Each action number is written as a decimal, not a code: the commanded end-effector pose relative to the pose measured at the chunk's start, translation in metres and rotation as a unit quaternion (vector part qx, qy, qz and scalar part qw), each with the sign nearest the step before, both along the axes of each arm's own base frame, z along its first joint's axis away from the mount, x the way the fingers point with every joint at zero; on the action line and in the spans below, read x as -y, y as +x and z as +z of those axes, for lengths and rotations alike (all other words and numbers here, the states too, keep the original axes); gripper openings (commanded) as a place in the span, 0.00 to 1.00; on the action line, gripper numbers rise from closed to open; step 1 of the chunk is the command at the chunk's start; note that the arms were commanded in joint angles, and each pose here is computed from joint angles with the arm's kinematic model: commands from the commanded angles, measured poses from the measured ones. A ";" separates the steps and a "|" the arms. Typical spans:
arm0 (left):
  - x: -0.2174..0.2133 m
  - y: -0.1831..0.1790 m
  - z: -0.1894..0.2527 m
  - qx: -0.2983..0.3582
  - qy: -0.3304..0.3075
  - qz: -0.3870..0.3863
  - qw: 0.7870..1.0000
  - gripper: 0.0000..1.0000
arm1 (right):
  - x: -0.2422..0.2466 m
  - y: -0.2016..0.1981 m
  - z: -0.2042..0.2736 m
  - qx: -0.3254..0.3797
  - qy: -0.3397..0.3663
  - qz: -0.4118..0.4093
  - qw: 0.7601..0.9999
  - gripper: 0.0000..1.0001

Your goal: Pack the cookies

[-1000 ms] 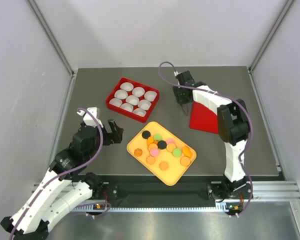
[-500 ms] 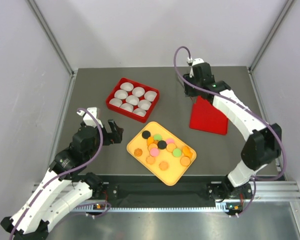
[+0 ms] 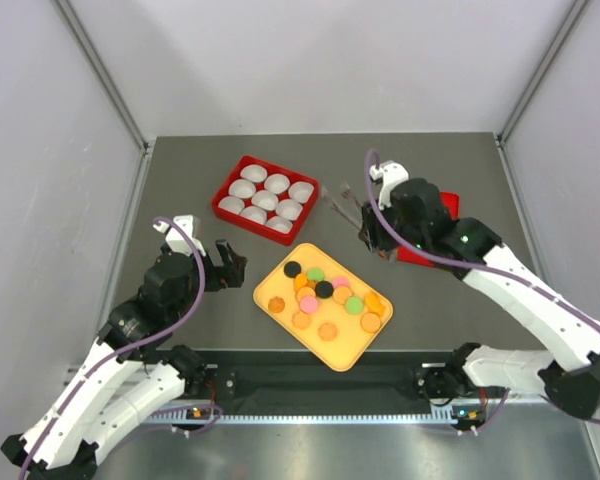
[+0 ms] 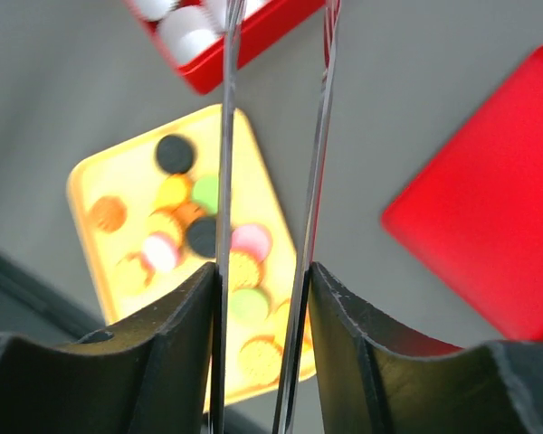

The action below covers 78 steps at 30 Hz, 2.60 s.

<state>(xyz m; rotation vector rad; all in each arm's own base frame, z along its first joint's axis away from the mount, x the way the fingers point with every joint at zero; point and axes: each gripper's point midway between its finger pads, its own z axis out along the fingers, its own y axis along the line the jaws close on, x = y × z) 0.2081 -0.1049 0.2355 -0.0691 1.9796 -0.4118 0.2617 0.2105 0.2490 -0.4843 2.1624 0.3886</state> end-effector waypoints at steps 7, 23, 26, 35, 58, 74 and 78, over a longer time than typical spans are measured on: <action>0.004 0.003 0.001 0.004 -0.003 -0.004 1.000 0.98 | -0.001 -0.082 -0.001 -0.039 0.001 0.076 0.996 0.40; 0.006 0.004 -0.003 -0.003 0.001 -0.007 1.000 0.98 | 0.015 -0.178 -0.047 -0.144 -0.013 0.165 0.976 0.38; 0.007 0.004 -0.003 -0.005 0.000 -0.010 1.000 0.98 | 0.017 -0.188 -0.055 -0.158 -0.022 0.173 0.972 0.38; 0.008 0.004 -0.003 -0.005 0.000 -0.011 1.000 0.98 | 0.012 -0.203 -0.069 -0.170 -0.049 0.189 0.966 0.39; 0.009 0.004 -0.005 -0.008 0.002 -0.014 1.000 0.98 | 0.007 -0.213 -0.087 -0.160 -0.109 0.192 0.962 0.47; 0.009 0.004 -0.006 -0.010 0.002 -0.013 1.000 0.98 | 0.002 -0.220 -0.105 -0.173 -0.120 0.203 0.956 0.48; 0.009 0.005 -0.005 -0.010 0.002 -0.013 1.000 0.98 | -0.002 -0.220 -0.106 -0.172 -0.121 0.206 0.956 0.45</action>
